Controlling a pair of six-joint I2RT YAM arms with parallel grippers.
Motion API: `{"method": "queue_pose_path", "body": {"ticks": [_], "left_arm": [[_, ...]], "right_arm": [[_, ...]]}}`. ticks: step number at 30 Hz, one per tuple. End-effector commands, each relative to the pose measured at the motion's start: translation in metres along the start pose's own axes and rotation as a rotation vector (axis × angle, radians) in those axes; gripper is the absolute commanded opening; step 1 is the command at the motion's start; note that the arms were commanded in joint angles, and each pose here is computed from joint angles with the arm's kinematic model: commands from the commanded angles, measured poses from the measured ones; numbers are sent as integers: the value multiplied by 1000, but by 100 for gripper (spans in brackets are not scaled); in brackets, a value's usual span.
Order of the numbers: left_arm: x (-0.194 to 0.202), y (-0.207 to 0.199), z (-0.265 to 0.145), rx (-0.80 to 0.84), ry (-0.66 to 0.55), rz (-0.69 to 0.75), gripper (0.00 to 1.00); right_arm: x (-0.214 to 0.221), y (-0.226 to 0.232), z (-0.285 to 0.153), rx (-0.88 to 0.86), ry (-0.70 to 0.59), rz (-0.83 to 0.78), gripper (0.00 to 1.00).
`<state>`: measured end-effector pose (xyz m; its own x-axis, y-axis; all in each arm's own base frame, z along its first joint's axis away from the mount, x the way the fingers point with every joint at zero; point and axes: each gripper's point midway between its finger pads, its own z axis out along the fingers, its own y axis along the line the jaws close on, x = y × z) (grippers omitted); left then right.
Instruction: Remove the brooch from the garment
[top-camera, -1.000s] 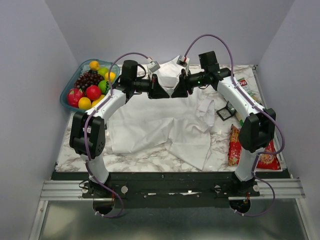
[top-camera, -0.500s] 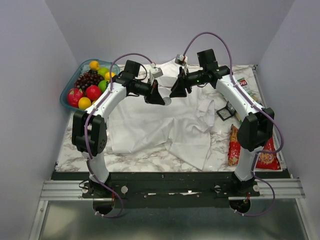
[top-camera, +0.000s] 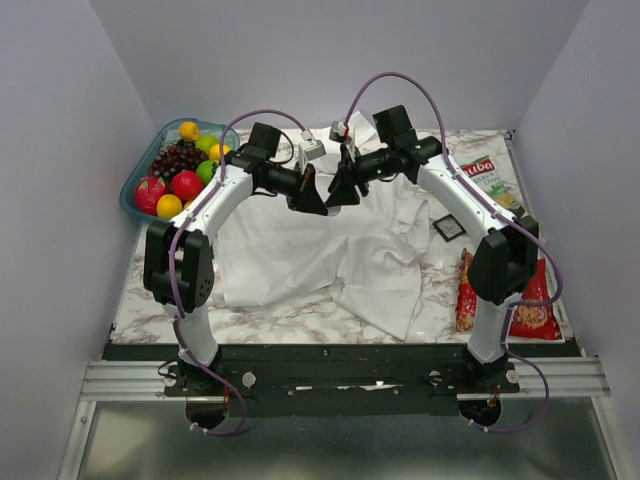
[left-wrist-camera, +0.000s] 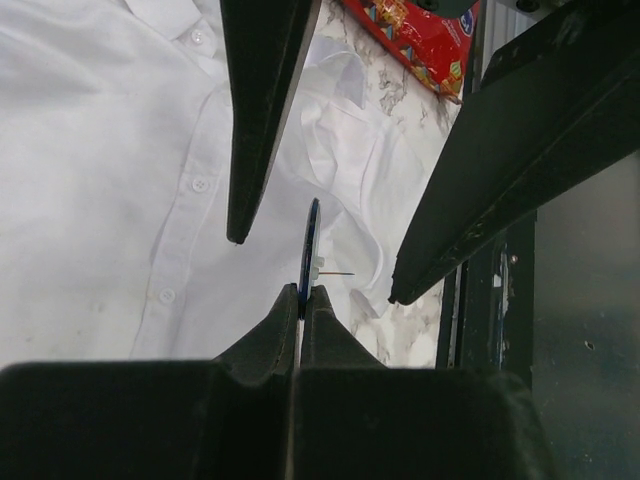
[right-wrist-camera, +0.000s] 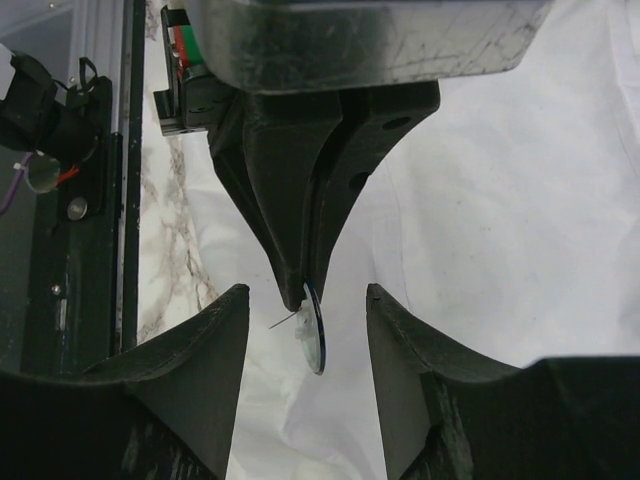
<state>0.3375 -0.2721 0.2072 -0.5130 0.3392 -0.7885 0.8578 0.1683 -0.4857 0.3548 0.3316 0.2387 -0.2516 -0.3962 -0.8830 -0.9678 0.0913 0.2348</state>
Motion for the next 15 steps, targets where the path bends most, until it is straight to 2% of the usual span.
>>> {"method": "queue_pose_path", "body": {"ticks": [1,15], "left_arm": [[-12,-12,-7,44,-39,2,0],[-14,-10,-9,59,-56,-19,0]], "right_arm": [[10,-5,5,29,51,-28,58],[18,-6,12,54,86,-32,55]]}}
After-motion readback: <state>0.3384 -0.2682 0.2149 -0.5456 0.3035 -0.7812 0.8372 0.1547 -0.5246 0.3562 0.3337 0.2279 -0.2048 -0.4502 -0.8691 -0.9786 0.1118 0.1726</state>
